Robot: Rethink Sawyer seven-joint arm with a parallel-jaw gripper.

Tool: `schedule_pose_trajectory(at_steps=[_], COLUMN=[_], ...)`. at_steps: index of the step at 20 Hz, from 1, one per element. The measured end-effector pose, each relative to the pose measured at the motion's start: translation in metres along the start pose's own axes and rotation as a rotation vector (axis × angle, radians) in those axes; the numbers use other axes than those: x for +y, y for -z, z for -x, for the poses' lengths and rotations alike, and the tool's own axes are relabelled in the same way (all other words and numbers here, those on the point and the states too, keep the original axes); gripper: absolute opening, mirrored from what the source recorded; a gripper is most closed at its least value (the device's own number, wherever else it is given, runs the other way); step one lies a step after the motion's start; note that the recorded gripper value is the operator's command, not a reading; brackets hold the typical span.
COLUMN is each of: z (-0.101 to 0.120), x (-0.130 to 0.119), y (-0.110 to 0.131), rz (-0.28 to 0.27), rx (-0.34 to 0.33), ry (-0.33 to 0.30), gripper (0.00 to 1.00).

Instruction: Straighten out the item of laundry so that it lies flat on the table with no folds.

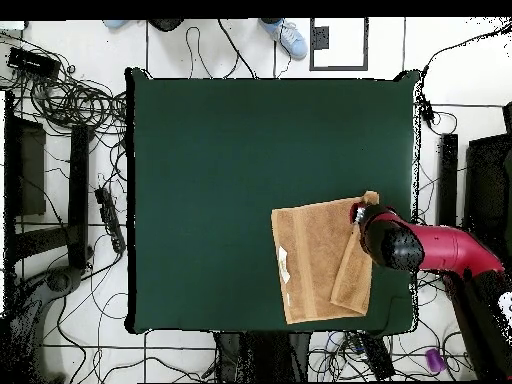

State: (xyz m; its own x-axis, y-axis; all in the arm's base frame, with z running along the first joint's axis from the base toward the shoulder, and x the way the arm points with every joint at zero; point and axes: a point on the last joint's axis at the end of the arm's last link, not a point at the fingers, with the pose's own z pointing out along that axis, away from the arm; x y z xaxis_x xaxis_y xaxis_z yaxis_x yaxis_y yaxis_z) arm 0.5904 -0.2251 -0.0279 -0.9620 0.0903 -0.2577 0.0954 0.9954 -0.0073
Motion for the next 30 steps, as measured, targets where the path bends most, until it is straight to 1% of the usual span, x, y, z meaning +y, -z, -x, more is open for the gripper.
schedule_pose_trajectory(at_steps=[9,14,20,23,30], z=[0.008,0.011,0.012,0.012,0.012], x=[-0.019,-0.025,-0.024,-0.022,-0.022], y=[0.007,0.004,-0.006,-0.01,-0.01], rz=[0.041,0.061,0.098,0.108,0.108], rx=[0.081,0.106,0.121,0.121,0.12], ry=[-0.069,-0.044,0.028,0.05,0.058], gripper=[0.0,0.0,0.0,0.0,0.0])
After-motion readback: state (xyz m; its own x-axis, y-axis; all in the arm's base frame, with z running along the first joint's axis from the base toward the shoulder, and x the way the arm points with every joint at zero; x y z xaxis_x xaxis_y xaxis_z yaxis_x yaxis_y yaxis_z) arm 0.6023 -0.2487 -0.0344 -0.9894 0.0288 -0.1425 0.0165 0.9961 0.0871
